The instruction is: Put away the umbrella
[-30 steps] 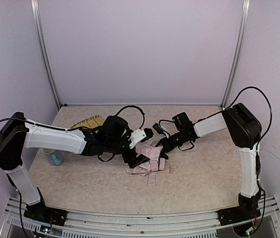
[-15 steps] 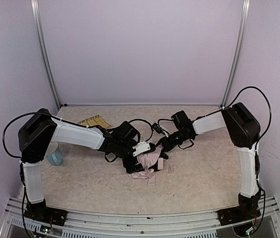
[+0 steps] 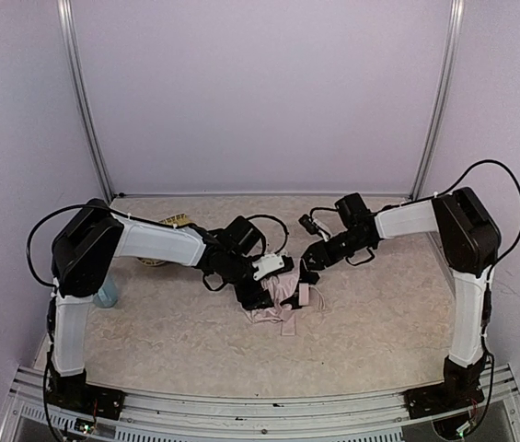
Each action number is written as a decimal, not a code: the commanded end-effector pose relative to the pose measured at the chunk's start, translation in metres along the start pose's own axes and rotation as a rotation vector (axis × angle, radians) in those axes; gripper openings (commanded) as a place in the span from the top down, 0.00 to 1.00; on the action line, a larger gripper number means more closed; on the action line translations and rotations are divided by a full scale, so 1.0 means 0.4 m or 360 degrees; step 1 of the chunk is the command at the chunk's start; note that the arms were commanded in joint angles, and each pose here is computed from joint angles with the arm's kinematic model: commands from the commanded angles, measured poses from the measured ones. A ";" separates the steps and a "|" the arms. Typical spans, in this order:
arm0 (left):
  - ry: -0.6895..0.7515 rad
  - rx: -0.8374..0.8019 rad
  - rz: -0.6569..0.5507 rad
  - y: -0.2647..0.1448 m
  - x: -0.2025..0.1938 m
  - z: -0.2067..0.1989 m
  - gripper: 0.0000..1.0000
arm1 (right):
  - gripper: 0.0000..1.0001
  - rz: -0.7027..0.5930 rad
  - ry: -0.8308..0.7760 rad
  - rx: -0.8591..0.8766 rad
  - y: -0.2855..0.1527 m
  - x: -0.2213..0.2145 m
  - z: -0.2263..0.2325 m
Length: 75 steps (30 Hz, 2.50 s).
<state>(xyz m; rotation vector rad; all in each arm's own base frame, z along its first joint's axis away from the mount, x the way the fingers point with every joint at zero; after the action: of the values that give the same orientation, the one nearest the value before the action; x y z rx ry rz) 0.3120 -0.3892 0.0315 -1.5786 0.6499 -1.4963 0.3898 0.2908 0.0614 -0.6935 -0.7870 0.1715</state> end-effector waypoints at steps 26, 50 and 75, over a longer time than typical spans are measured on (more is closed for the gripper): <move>-0.0673 0.0422 -0.0481 -0.324 0.168 0.209 1.00 | 0.29 -0.0413 -0.0517 0.0166 -0.207 -0.018 0.289; -0.0355 0.0470 -0.0805 -0.614 0.327 0.091 1.00 | 0.20 -0.0550 -0.0720 0.0327 -0.123 0.015 0.311; -0.0448 0.0508 -0.0755 -0.601 0.272 0.135 1.00 | 0.86 -0.0438 -0.0772 0.0561 -0.126 -0.063 0.399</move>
<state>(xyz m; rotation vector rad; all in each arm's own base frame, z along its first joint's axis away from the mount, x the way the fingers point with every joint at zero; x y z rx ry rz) 0.3306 -0.3465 0.2835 -1.7400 -0.0711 -1.5353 0.2639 0.3309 0.1585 -0.1458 -1.2586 0.1951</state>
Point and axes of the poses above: each gripper's point midway between its finger pads, its own y axis out along the fingers, its own z axis along the line the jaws close on, x = y × z, the point moved 2 cm from there along -y, back along the fingers, and after that the axes turned 1 degree about y, right-handed, at the moved point
